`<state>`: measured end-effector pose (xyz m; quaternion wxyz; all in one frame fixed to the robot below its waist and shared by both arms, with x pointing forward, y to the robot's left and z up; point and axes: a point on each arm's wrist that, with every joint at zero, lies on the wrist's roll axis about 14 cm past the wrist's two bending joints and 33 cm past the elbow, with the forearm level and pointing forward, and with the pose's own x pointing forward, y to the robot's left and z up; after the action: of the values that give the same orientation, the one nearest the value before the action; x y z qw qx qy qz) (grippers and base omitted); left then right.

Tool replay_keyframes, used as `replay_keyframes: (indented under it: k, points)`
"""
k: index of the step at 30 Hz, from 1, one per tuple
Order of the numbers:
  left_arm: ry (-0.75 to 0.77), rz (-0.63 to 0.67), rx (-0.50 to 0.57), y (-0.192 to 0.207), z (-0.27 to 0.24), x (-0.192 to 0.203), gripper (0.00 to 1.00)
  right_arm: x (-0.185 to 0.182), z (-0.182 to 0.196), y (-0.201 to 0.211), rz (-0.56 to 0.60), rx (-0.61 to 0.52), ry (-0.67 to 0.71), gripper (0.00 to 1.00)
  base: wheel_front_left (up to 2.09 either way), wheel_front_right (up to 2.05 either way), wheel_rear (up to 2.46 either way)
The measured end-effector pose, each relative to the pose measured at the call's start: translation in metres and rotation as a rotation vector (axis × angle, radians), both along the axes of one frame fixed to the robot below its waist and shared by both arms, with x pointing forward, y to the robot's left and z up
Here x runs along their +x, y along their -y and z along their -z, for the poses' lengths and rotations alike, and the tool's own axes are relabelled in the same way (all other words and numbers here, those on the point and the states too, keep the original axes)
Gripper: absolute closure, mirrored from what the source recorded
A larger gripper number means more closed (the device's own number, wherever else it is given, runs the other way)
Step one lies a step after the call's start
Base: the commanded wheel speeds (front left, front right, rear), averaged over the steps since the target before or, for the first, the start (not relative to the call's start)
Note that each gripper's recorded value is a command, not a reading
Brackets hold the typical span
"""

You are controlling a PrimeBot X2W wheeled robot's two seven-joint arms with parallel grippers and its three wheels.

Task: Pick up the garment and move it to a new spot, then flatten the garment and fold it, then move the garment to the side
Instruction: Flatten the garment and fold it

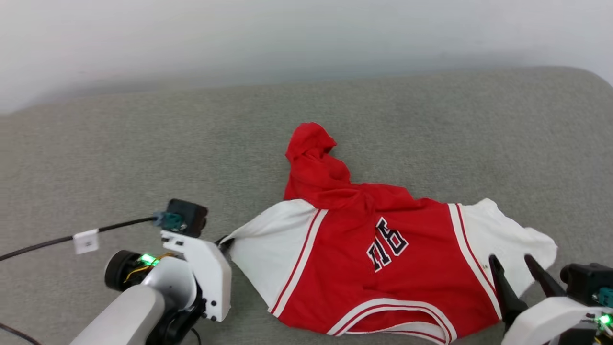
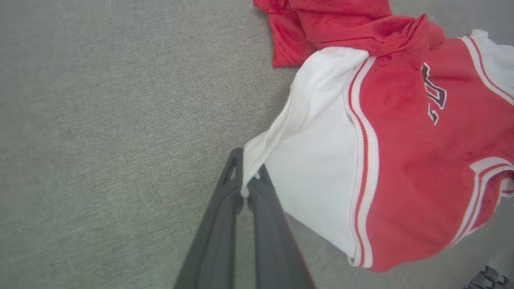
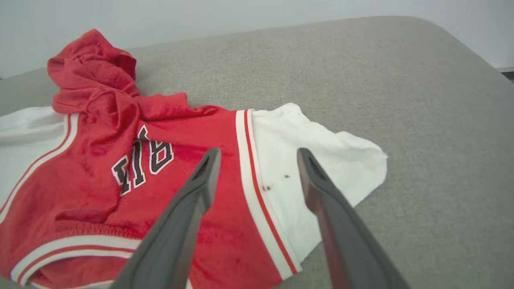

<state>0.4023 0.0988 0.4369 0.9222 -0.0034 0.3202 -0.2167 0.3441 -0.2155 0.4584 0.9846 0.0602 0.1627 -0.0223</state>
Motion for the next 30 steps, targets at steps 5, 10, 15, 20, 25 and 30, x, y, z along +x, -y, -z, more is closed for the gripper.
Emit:
replay_keyframes:
  k: [5,10,15,20,25,30]
  points:
    - [0.098,-0.12,-0.016,-0.034,-0.031,-0.007,1.0,-0.014,0.033,0.016,0.037,0.04,-0.186,0.0,0.0,0.0,0.0]
    - [0.135,-0.185,-0.029,-0.051,-0.043,-0.013,1.0,-0.017,0.057,0.039,0.054,0.026,-0.368,0.0,0.0,0.0,0.0]
    - [0.12,-0.204,-0.042,-0.052,-0.036,-0.012,1.0,-0.011,0.075,0.056,0.056,0.005,-0.541,0.0,0.0,0.0,0.0]
    - [0.086,-0.223,-0.045,-0.056,-0.022,-0.008,1.0,-0.002,0.094,0.058,0.042,-0.01,-0.669,0.0,0.0,0.0,0.0]
    - [0.059,-0.244,-0.049,-0.059,-0.01,-0.005,1.0,0.001,0.109,0.049,0.007,0.012,-0.768,0.63,0.0,0.0,0.0]
    - [0.068,-0.253,-0.053,-0.061,-0.01,-0.003,1.0,0.004,0.106,0.04,-0.025,0.016,-0.759,1.0,0.0,0.0,0.0]
